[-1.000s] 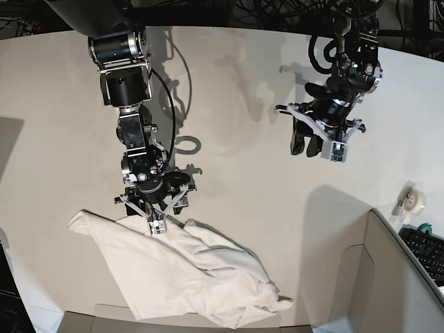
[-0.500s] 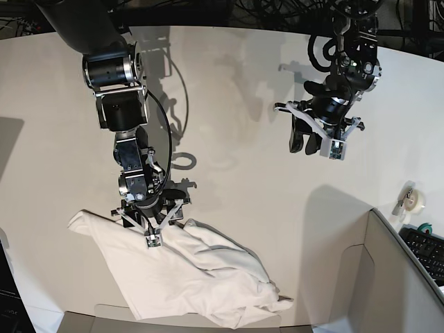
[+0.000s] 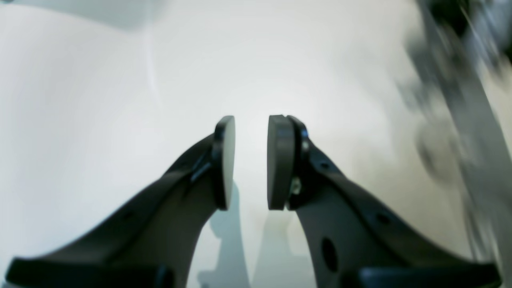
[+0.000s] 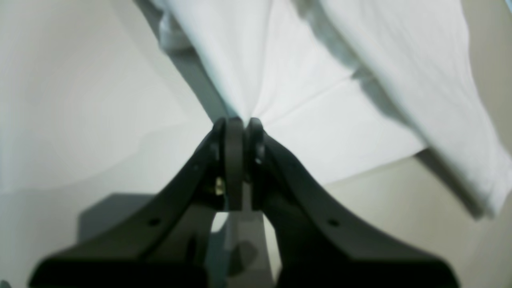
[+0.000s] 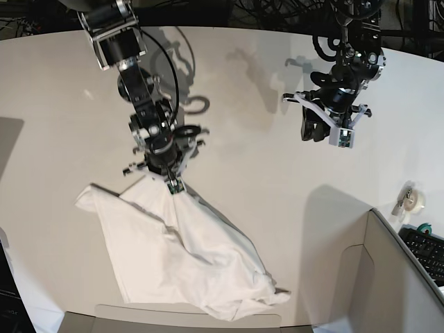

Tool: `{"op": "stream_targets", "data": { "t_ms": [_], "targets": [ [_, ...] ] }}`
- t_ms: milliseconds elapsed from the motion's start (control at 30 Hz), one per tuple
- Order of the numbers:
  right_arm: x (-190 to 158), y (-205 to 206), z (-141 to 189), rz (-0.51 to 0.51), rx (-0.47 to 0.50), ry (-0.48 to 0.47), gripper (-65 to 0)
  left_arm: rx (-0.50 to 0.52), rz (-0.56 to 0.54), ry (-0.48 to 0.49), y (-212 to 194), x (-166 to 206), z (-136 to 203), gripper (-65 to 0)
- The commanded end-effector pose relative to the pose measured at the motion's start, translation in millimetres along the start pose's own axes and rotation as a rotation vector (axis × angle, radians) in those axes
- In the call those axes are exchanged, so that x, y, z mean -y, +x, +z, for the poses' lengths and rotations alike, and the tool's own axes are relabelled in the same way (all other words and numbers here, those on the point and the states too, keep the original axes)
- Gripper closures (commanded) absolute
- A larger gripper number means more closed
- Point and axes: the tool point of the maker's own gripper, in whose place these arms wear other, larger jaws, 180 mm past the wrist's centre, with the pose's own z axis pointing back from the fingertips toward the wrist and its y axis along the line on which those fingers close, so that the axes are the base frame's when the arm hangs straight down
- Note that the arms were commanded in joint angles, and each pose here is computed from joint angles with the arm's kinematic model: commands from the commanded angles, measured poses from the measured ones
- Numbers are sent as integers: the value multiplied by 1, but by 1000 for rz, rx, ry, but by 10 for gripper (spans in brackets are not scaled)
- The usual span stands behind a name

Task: Layout the t-shirt on the table in an organized manner, then fold the t-shirt properly
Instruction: 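Lift and drag the grasped shirt with the right gripper to spread it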

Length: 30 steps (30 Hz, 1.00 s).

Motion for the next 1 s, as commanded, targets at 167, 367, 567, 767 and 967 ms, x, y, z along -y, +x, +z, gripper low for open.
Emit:
{"op": "stream_targets", "data": {
  "t_ms": [167, 367, 567, 767, 967],
  "targets": [
    [-15, -26, 104, -4, -62, 48, 0, 56, -9, 57, 16, -23, 9, -122],
    [-30, -58, 137, -9, -131, 91, 0, 53, -81, 15, 14, -23, 13, -122],
    [-39, -62, 140, -27, -115, 107, 0, 57, -80, 55, 17, -38, 18, -136],
    [-32, -33, 133, -47, -47, 89, -215, 64, -71, 91, 19, -51, 22, -196],
    [-13, 32, 125, -78, 103, 45, -327, 65, -71, 91, 20, -52, 22, -199]
  ]
}}
